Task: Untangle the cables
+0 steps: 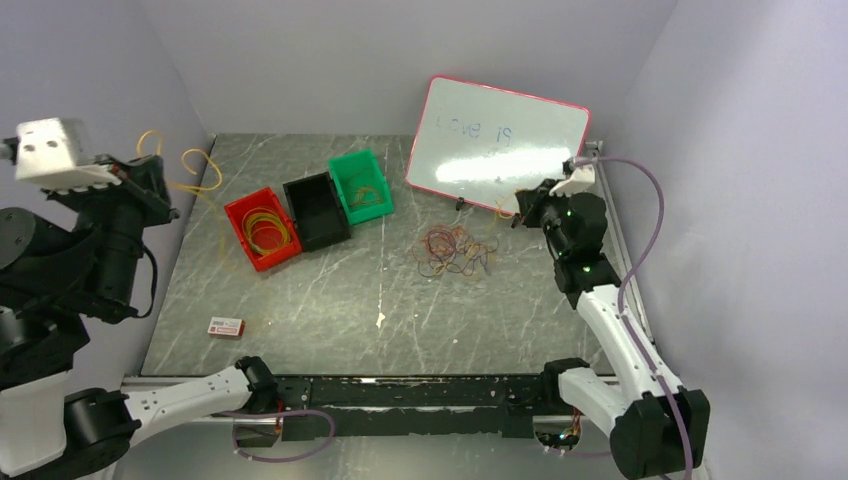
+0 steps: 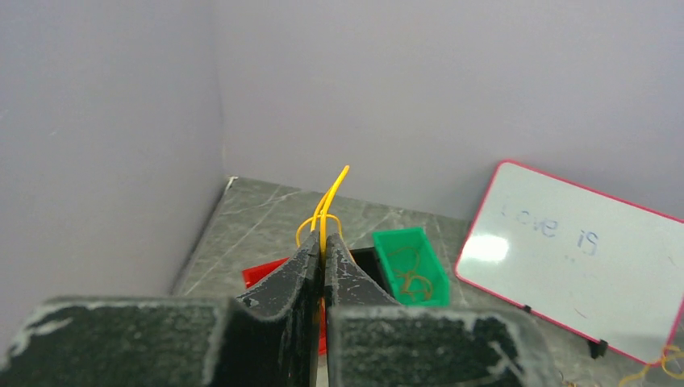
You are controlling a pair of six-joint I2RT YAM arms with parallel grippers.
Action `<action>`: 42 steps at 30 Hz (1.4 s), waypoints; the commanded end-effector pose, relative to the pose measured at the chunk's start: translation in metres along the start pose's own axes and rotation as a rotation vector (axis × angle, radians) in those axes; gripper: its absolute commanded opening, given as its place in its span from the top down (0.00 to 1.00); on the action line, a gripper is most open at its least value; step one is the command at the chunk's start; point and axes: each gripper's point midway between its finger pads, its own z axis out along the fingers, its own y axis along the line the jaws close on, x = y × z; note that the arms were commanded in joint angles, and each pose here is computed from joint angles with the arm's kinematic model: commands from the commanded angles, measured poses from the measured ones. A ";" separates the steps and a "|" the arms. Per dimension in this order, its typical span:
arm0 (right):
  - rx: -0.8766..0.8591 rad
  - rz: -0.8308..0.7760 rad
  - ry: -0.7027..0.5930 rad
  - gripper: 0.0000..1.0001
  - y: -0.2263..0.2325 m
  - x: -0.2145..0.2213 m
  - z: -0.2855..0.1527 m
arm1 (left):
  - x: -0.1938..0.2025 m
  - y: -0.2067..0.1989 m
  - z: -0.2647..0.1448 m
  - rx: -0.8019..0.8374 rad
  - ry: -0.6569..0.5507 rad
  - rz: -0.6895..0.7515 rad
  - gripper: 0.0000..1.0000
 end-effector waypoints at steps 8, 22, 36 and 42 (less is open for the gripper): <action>-0.473 -0.036 -0.029 1.00 0.145 -0.065 -0.063 | -0.024 -0.088 0.020 0.264 -0.078 -0.002 0.93; -0.452 -0.060 0.412 0.82 0.146 0.091 -0.062 | 0.016 -0.219 0.082 0.408 -0.036 0.151 0.93; -0.355 -0.107 0.456 0.54 0.127 0.113 -0.069 | 0.046 -0.257 0.155 0.425 -0.018 0.196 0.93; -0.322 -0.141 0.394 0.47 0.122 0.093 -0.068 | 0.046 -0.251 0.172 0.405 -0.032 0.197 0.93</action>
